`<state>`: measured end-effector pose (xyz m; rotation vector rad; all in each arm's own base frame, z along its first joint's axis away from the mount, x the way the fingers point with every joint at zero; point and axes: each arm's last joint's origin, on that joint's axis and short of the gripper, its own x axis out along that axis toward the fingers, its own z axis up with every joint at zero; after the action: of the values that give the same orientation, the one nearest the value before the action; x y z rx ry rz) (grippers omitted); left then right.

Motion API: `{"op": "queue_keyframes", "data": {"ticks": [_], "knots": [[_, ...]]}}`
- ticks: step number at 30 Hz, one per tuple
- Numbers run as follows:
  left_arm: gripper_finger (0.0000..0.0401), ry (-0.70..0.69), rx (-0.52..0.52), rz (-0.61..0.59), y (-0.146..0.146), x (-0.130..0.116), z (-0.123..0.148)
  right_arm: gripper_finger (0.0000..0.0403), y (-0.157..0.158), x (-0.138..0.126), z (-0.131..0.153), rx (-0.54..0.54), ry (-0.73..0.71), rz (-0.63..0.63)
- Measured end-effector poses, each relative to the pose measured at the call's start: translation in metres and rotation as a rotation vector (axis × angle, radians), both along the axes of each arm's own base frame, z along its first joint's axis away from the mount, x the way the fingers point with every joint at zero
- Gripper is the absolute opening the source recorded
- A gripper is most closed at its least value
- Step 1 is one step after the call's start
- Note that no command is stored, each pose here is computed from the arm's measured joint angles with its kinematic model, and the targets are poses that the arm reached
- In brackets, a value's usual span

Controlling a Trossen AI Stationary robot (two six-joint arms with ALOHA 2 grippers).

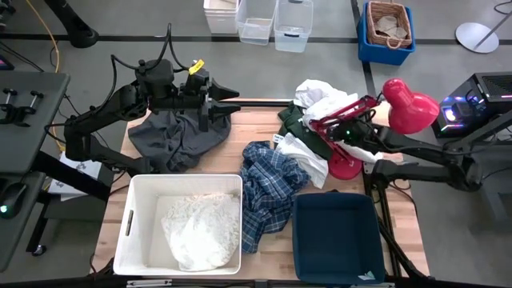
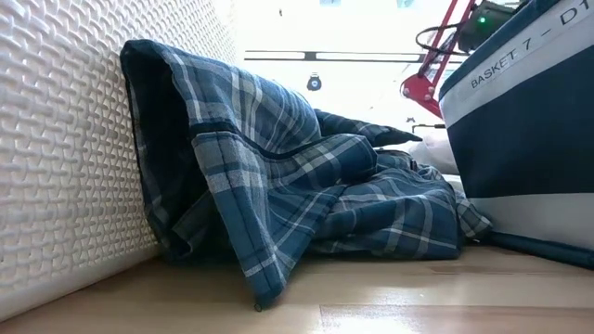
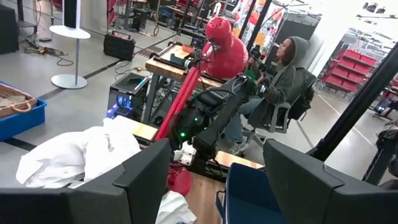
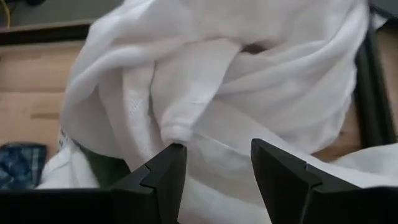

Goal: Sort clothes
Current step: Put the white dress into the white bin

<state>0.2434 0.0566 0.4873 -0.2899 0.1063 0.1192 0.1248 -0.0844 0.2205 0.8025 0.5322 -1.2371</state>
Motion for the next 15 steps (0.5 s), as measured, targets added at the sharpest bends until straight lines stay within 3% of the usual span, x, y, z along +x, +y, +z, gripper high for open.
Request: {"op": "queue_keyframes", "data": {"ticks": [7,10,13,15], "knots": [[0.0248,0.0,0.0,0.0,0.0,0.0,0.0,0.0167,-0.013,-0.003,-0.005,0.028,0.069,0.021],[0.0248,0.0,0.0,-0.001,0.0,0.0,0.0,0.0114,-0.015,-0.001,-0.008,0.052,0.087,0.045],[0.0248,0.0,0.0,-0.001,0.0,0.0,0.0,0.0027,-0.016,0.001,-0.009,0.053,0.091,0.079],[0.0248,0.0,0.0,-0.001,0.0,0.0,0.0,0.0012,-0.016,0.002,-0.009,0.057,0.093,0.1]]}}
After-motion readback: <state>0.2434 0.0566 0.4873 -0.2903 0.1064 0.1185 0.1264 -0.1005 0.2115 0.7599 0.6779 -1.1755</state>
